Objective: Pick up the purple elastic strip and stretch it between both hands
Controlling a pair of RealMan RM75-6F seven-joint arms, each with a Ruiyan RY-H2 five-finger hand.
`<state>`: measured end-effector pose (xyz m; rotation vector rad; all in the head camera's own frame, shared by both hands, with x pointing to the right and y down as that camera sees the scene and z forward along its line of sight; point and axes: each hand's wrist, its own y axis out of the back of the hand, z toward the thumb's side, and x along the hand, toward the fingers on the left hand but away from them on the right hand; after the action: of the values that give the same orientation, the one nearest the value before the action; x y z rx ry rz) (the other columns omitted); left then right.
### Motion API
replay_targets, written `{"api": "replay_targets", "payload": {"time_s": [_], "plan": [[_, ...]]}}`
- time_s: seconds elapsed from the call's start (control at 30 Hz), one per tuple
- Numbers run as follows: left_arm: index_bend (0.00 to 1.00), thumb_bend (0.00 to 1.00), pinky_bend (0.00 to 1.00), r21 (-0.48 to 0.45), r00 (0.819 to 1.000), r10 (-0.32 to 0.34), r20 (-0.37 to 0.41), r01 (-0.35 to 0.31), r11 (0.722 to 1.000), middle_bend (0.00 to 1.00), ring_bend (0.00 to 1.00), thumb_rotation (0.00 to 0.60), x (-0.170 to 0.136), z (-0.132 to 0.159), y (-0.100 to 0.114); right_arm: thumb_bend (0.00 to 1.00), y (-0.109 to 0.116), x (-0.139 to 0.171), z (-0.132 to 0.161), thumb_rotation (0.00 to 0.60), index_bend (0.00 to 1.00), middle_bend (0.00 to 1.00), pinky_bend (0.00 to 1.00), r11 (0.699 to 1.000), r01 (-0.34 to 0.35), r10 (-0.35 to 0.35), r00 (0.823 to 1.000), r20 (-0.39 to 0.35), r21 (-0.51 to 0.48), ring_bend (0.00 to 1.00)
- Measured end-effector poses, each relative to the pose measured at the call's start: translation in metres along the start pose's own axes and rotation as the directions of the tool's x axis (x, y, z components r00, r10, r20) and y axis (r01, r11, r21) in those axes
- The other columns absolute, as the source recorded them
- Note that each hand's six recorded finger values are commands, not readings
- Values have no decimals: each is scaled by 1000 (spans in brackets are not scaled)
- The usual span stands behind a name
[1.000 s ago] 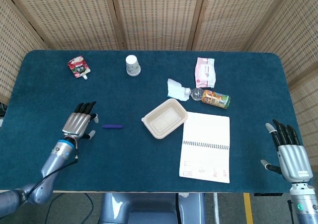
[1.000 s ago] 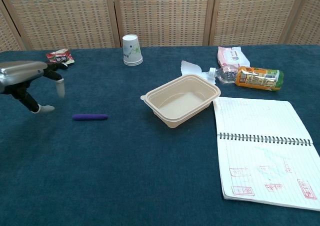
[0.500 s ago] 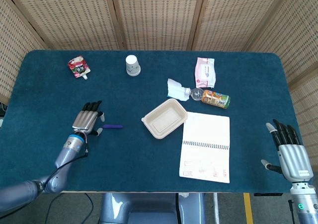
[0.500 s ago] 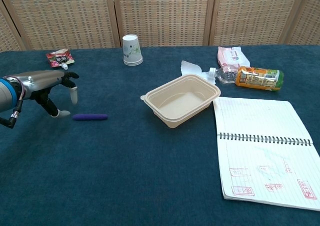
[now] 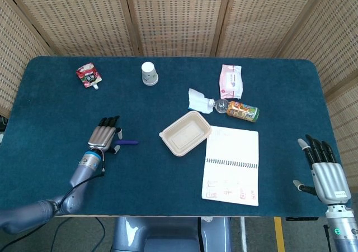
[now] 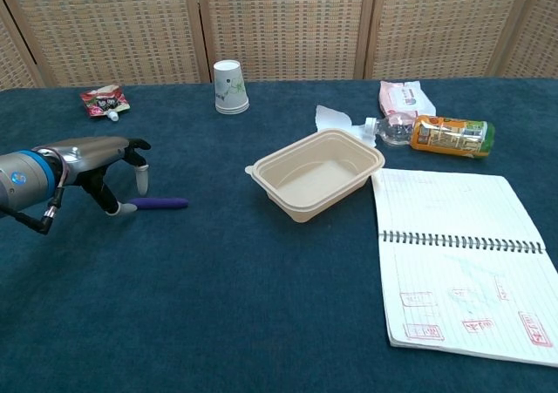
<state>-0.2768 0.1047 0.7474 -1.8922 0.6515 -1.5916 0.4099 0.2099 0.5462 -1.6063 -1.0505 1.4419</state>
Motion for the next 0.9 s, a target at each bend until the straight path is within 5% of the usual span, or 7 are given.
{"api": "replay_targets", "payload": {"time_s": [0.9], "plan": [[528, 398, 0, 48, 1000, 13, -19, -12, 999, 0, 0, 600, 9, 12, -7, 0, -1, -2, -4, 600, 56, 0, 0, 1000, -12, 12, 1000, 8, -8, 0]]}}
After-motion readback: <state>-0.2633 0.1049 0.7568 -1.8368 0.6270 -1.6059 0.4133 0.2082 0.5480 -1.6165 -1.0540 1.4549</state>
